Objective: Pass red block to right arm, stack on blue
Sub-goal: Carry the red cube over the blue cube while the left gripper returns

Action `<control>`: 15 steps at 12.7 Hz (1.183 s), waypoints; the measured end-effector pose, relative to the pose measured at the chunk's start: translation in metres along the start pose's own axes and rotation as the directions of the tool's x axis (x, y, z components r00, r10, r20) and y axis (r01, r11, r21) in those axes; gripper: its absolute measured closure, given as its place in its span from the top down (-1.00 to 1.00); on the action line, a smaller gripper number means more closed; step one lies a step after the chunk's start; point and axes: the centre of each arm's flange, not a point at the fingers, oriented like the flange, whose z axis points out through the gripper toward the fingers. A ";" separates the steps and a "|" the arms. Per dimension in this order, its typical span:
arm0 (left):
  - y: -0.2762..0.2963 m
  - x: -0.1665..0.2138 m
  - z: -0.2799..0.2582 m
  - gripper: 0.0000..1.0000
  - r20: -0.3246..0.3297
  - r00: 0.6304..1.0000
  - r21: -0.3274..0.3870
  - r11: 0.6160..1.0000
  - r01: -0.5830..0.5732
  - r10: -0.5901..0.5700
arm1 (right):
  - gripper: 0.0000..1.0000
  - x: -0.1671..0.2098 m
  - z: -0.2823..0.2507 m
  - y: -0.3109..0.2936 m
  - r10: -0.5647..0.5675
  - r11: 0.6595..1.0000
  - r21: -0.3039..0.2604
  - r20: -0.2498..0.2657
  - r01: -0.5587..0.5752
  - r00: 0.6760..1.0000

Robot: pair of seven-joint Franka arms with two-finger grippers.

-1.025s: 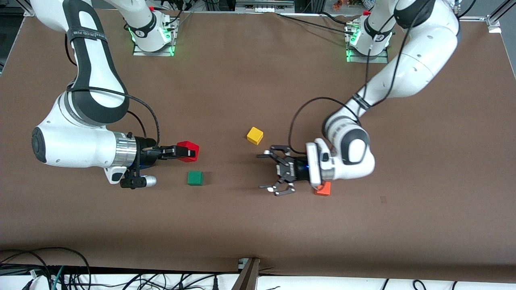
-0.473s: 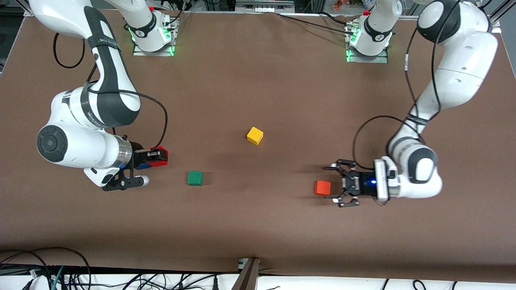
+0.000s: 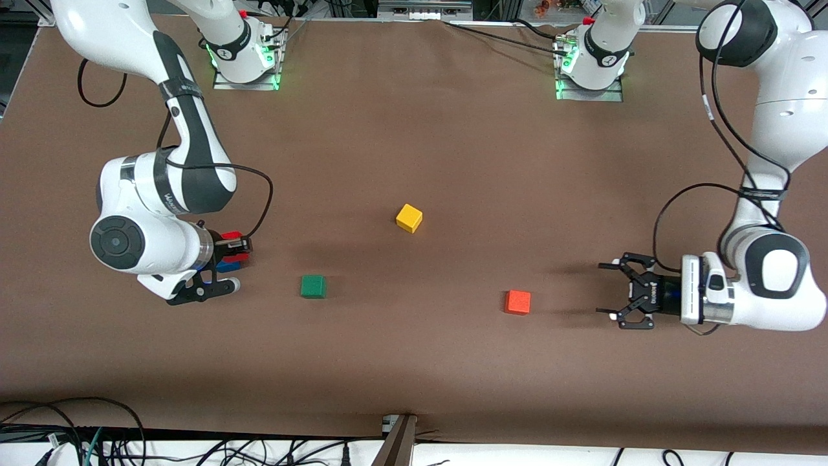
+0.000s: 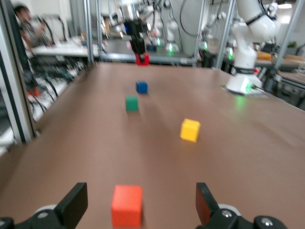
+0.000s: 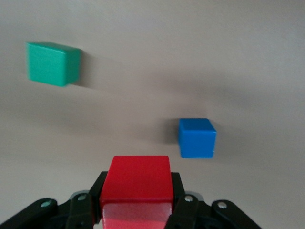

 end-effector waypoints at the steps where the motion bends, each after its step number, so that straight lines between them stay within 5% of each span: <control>1: 0.006 -0.002 -0.016 1.00 0.060 0.998 -0.025 0.999 0.030 -0.029 | 0.12 -0.001 0.007 0.008 -0.006 1.000 -0.013 0.008 0.007 1.000; 5: 0.026 0.024 -0.080 1.00 0.372 0.923 -0.035 0.992 0.119 -0.098 | 0.12 -0.001 0.036 0.032 -0.041 0.999 -0.017 0.002 0.041 0.999; 9: 0.055 0.099 -0.139 1.00 0.652 0.729 0.082 0.975 0.205 -0.208 | 0.12 -0.001 0.047 0.035 -0.061 0.998 -0.021 0.000 0.061 0.998; 12: 0.082 0.163 -0.160 1.00 0.708 0.581 0.251 0.912 0.325 -0.402 | 0.12 0.001 0.058 0.044 -0.077 0.997 -0.023 0.005 0.077 0.997; 15: 0.099 0.203 -0.157 1.00 0.680 0.475 0.382 0.823 0.422 -0.559 | 0.12 0.000 0.074 0.058 -0.081 0.996 -0.018 0.015 0.082 0.997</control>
